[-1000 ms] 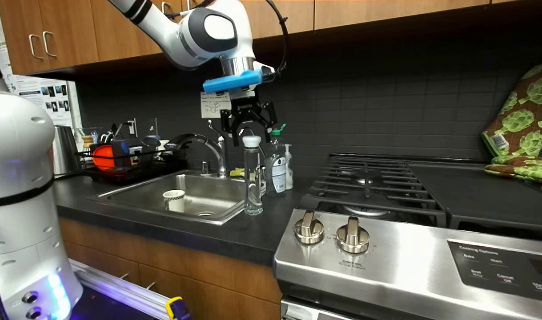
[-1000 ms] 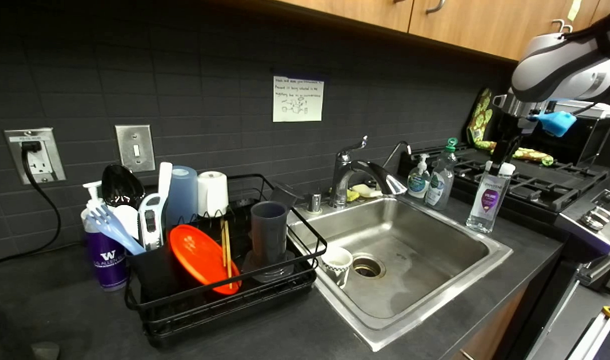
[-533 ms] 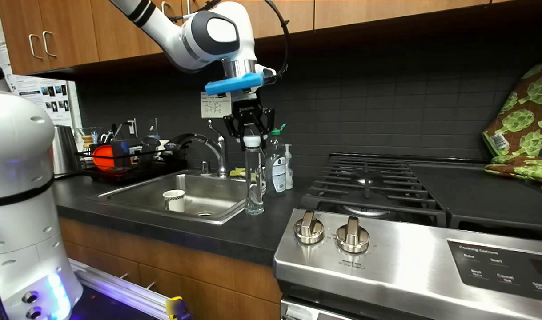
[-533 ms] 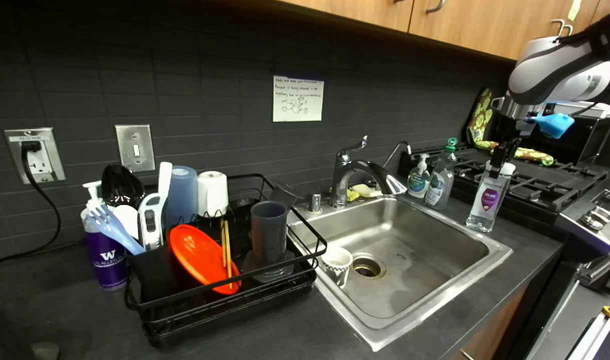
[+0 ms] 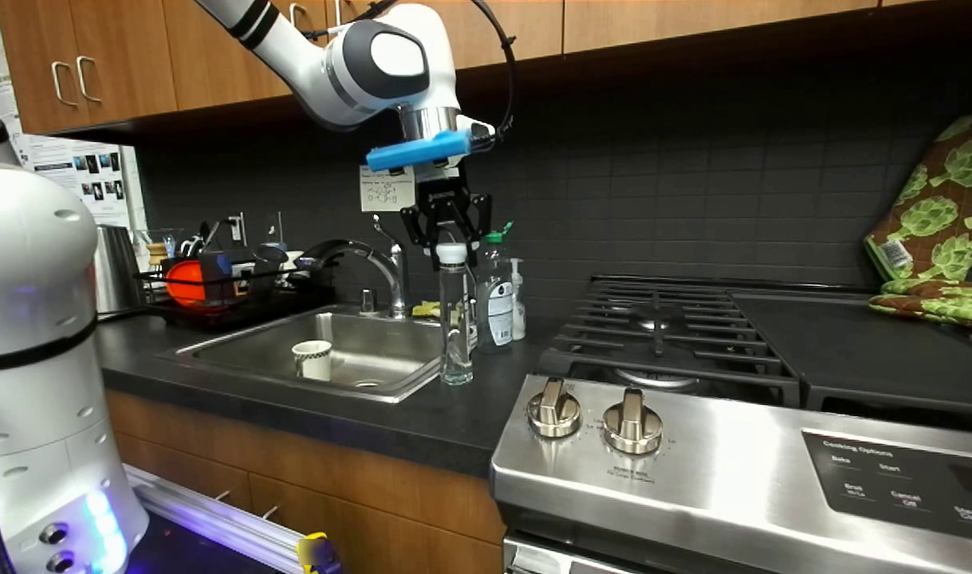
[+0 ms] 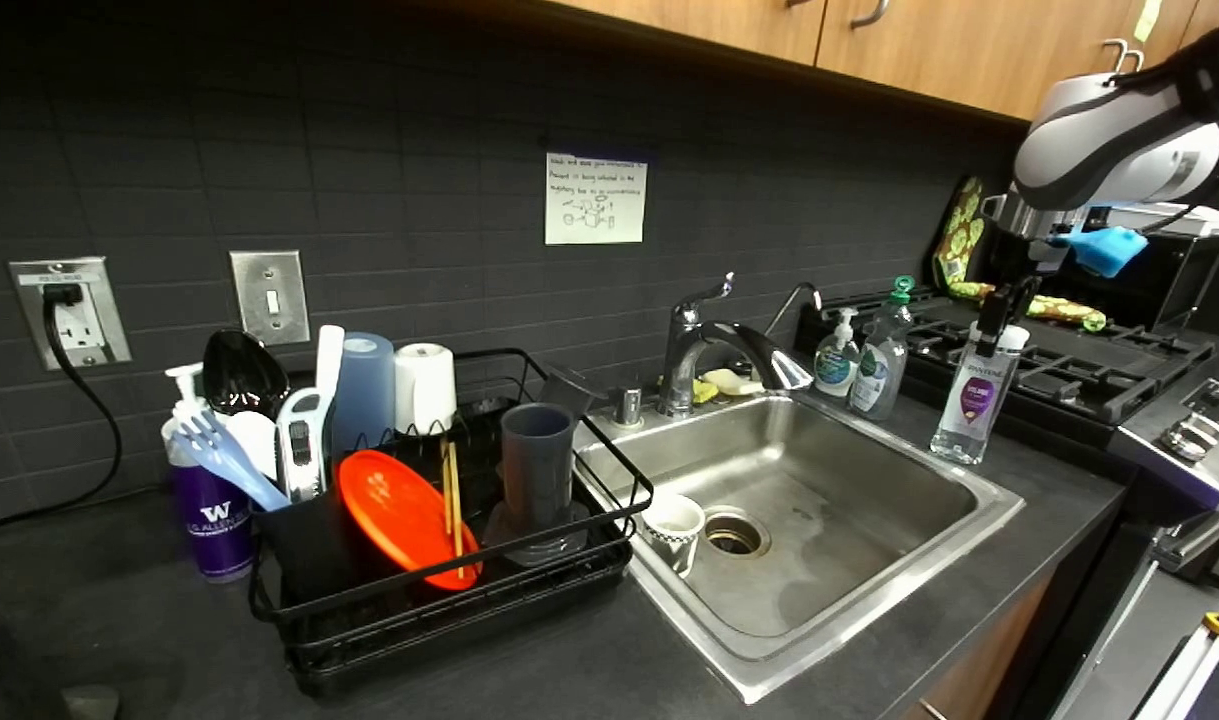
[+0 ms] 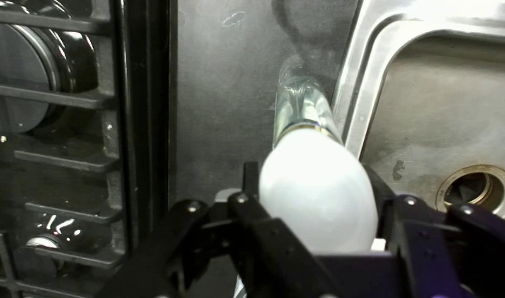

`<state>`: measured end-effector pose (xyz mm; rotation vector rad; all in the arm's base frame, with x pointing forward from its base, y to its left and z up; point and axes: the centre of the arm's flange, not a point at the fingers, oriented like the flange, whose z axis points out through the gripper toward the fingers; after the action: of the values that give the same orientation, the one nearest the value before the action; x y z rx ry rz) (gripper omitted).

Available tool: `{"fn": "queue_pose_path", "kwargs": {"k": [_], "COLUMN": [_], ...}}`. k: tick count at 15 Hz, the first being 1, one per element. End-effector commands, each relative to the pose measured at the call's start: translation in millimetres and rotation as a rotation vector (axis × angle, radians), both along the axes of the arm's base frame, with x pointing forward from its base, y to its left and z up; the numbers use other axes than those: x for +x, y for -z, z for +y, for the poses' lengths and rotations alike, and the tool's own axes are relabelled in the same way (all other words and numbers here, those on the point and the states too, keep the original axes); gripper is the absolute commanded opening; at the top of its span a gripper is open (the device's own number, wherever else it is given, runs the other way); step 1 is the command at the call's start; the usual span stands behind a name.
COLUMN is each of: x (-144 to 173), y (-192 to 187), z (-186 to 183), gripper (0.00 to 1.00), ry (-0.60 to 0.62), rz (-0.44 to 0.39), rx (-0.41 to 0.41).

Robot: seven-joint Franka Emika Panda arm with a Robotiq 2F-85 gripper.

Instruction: Move the water bottle to the left

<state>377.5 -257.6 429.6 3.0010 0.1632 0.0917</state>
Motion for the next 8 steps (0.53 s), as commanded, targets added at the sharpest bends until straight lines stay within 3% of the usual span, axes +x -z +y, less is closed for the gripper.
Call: {"fn": "queue_pose_path", "kwargs": {"k": [1,8], "x": [-0.8,-4.4], "y": [-20.4,-44.9], "z": [8.0,44.8], "gripper": [0.32,0.32], "ry": [0.03,0.047], "rz": [-0.031,-0.067], "rx": [-0.025,-0.028]}}
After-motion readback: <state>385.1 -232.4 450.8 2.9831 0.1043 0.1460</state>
